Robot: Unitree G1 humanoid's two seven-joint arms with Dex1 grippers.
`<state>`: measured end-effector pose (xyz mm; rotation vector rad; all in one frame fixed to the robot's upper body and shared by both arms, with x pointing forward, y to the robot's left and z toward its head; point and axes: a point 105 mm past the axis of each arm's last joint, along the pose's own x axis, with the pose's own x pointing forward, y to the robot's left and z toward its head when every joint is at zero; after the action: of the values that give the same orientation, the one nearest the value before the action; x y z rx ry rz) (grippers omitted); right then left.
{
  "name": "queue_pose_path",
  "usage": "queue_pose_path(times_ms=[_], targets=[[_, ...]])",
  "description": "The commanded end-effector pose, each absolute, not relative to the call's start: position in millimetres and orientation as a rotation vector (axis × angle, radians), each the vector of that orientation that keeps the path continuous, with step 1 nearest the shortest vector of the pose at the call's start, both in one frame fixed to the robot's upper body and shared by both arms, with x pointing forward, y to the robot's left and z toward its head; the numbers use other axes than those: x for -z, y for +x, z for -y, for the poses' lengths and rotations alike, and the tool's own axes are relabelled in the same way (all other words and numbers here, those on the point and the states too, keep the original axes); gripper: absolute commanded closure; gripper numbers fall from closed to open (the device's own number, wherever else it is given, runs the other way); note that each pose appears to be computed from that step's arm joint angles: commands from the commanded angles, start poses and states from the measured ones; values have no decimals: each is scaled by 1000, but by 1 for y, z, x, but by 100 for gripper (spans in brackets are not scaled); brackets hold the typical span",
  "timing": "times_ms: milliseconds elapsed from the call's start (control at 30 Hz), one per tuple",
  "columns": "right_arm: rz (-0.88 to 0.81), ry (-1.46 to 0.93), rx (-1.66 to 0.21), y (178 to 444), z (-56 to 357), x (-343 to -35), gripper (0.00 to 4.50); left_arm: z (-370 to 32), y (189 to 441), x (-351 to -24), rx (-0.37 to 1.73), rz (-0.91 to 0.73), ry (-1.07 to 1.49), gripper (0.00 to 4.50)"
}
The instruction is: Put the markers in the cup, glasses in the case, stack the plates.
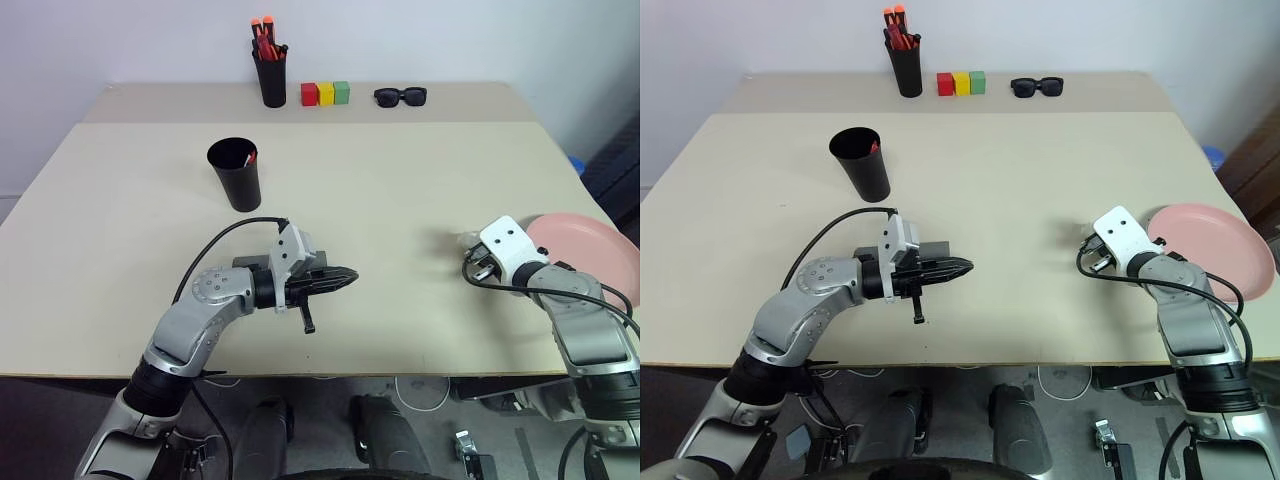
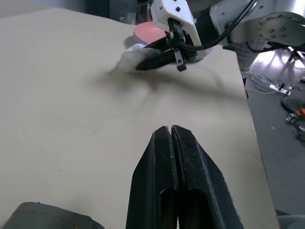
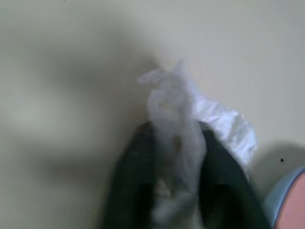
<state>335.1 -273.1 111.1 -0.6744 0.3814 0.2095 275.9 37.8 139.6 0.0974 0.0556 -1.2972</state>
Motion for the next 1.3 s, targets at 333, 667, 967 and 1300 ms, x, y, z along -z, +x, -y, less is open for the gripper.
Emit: queue_pose_path(times_ms=[333,667,967,1300], targets=[[-434,-829,141,296,352,-180,440,-18,271,-159,1412,27,59,450],[-361,-872,31,308,331,-186,106,-31,283,-157,1338,35,73,450],[-1,-545,-323,344,245,-215,106,-135,333,-173,835,66,164,450],[-58,-340,-563,363,226,-187,106,-250,322,-176,406,12,294,450]])
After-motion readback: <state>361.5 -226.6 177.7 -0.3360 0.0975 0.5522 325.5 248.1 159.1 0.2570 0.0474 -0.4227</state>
